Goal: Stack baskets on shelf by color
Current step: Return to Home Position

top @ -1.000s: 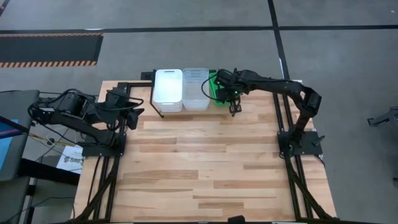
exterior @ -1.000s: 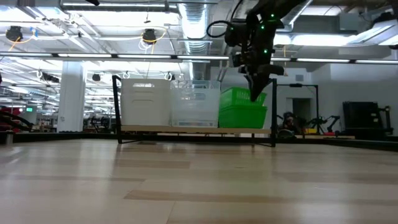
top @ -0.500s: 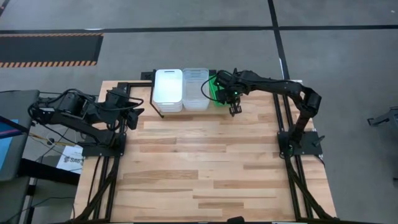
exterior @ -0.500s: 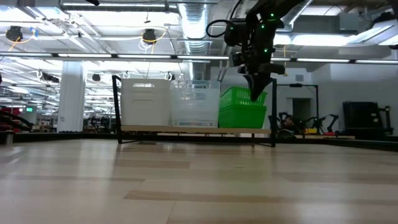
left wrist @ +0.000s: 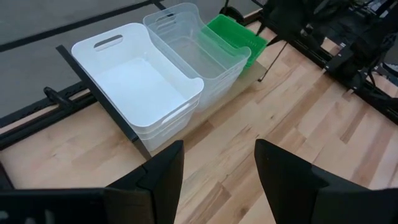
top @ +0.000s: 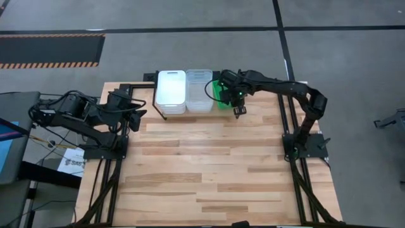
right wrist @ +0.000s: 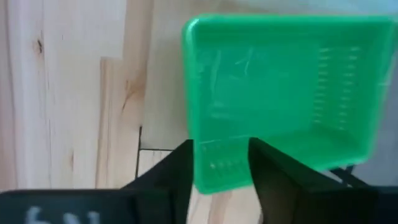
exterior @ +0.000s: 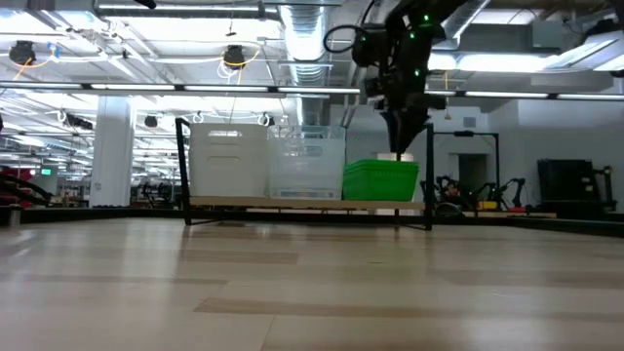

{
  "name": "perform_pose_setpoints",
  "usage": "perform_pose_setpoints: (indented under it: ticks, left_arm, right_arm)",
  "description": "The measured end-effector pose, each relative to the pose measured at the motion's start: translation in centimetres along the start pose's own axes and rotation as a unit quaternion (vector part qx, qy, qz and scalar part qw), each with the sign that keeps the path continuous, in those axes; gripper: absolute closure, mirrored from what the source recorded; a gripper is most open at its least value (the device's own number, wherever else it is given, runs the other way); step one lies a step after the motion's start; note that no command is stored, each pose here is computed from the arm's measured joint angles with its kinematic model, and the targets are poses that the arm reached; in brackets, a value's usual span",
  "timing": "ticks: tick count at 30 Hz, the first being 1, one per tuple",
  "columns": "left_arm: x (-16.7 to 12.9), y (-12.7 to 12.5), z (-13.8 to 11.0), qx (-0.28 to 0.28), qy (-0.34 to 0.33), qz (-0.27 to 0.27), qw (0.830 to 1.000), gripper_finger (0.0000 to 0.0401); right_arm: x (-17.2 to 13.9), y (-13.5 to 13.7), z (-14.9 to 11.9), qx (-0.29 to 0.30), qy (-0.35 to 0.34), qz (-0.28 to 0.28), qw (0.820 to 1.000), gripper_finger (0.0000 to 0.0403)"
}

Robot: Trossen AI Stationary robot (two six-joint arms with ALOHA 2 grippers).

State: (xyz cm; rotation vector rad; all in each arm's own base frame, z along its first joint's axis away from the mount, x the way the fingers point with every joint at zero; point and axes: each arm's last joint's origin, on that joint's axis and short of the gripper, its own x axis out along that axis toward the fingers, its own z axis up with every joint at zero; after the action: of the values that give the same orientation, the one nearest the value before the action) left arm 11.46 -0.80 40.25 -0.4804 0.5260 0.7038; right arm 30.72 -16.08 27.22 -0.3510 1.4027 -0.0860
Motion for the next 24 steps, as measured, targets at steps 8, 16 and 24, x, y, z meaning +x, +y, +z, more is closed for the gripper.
perform_pose_setpoints:
  ticks: [8,16,24]
  left_arm:
    - [0.0,-0.1,-0.1,0.005,0.015,-0.012,1.000,0.0216]
    - [-0.2,-0.8,0.6,0.033,-0.017,-0.056,0.998,0.0216]
    - [-3.9,1.0,2.7,0.076,-0.178,-0.172,0.966,0.0216]
  right_arm:
    - [-7.5,-1.9,0.8,0.084,-0.060,-0.027,0.994,0.0165]
    - [-16.8,0.3,-2.5,0.172,-0.214,-0.019,0.962,0.0171]
    - [-19.9,7.5,-9.2,0.261,-0.344,0.006,0.902,0.0176]
